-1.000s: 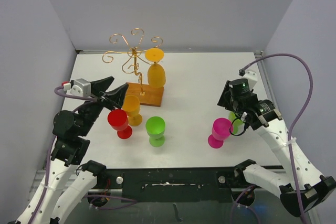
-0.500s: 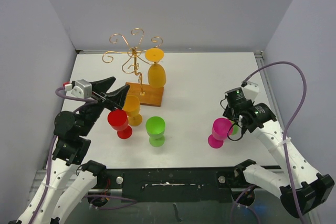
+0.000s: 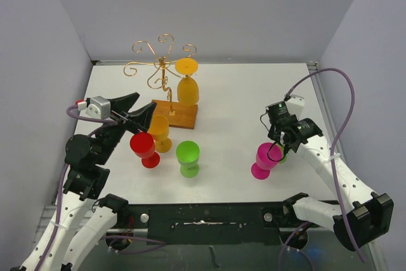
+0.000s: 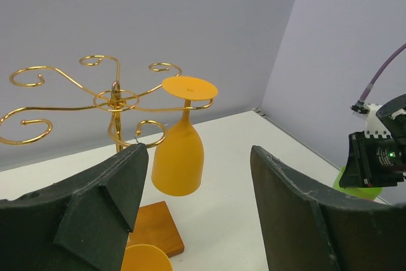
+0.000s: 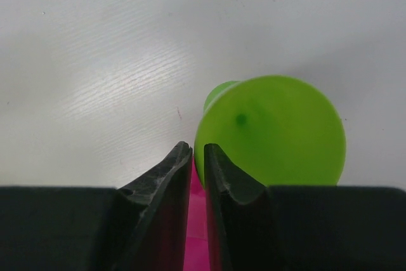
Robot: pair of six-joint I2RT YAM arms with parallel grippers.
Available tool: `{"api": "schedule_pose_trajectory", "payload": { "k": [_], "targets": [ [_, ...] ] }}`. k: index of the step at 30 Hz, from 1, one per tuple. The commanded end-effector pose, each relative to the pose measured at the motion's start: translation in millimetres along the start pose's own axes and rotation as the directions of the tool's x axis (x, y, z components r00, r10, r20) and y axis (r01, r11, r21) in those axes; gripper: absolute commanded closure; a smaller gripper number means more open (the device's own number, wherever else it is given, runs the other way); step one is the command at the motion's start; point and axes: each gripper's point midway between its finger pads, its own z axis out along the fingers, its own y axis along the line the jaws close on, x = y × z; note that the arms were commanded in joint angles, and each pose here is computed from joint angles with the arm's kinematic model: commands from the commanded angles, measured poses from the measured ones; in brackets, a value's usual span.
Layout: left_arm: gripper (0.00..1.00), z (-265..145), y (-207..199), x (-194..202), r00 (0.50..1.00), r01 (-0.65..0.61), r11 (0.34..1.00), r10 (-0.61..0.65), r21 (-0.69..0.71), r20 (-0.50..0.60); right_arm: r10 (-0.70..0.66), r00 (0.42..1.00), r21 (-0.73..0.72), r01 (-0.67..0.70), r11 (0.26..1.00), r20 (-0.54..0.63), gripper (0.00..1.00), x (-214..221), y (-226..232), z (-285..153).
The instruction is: Place the wine glass upside down on the wine glass rack
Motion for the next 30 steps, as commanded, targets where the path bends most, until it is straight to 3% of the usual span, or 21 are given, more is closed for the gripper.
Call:
{"api": "schedule_pose_trajectory", "payload": {
  "k": [1,5,10,18,24,30],
  "targets": [
    [0.36,3,-2,-20,0.998,-0.001,1.0,0.001,-0.001,0.067,0.016,0.998,0.007,-0.016,1.0,0.063,0.87,-13,-3,4],
    [0.36,5,-1,-23,0.998,0.009,1.0,-0.008,-0.011,0.059,0.007,0.996,-0.023,-0.005,1.0,0.093,1.0,-20,1,1],
    [0.36,7,-8,-44,0.992,0.049,0.999,-0.05,0.011,0.116,0.023,0.975,-0.169,0.015,0.985,0.219,1.0,-66,26,-27],
    [0.36,24,-28,-56,0.986,0.149,0.985,-0.154,0.089,0.065,0.158,0.883,-0.406,0.04,0.913,0.442,1.0,-152,62,-101],
    [0.36,39,-44,-74,0.958,0.279,0.95,-0.285,0.14,0.029,0.359,0.748,-0.651,0.127,0.748,0.558,1.0,-201,89,-179],
    [0.36,53,-57,-82,0.893,0.441,0.876,-0.449,0.196,0.0,0.565,0.604,-0.808,0.256,0.531,0.562,1.0,-213,92,-252]
  ]
}}
